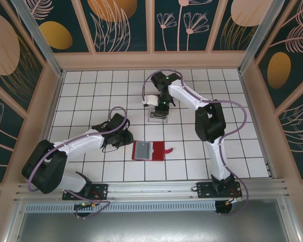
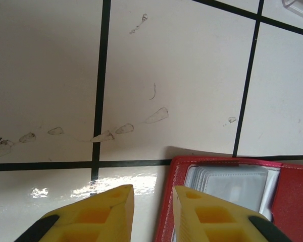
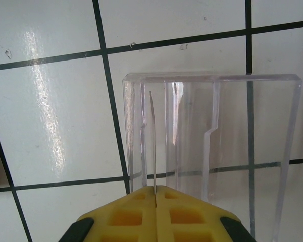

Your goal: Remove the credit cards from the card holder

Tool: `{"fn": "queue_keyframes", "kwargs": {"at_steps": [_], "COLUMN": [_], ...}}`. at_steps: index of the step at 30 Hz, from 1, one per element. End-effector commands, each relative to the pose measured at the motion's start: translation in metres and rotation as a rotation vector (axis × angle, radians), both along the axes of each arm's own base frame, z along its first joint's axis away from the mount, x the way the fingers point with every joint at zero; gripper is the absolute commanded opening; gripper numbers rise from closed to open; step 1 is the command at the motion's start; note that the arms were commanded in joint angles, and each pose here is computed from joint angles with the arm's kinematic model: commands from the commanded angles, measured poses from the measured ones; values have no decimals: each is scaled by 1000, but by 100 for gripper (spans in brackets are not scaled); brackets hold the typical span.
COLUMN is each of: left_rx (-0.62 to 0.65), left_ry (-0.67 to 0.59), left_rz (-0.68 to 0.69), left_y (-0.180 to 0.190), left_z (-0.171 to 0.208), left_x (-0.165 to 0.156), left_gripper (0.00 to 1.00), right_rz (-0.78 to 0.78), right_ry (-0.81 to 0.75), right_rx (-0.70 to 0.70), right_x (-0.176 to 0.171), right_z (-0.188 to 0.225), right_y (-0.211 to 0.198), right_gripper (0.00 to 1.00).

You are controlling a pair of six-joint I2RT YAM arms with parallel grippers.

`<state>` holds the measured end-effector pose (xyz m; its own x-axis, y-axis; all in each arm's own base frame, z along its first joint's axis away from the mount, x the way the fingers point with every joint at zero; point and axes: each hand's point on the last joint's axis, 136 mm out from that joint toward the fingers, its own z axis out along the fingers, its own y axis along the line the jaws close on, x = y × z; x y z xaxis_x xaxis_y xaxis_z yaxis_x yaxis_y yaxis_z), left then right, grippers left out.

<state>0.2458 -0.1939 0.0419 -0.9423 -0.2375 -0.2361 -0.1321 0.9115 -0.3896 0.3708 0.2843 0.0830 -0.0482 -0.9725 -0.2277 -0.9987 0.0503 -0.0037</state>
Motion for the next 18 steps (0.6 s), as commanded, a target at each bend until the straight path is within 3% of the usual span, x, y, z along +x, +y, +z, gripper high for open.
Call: {"fn": "queue_keyframes", "kwargs": {"at_steps": [1, 8, 18], "left_rx": [1, -1, 1], "left_ry": [13, 11, 6], "left_rz": [0, 3, -2], "left_y": [4, 5, 5], "left_z": [-4, -4, -2], "left_x": [-5, -6, -5], "left_gripper": [27, 27, 27], "right_rz": [2, -14, -38], "right_ry": [35, -12, -155], "right_rx": [-7, -5, -21], "right_x": [-2, 9, 29], "right_z": [-12, -5, 12], "right_y": [0, 2, -2], "right_gripper": [11, 27, 31]}}
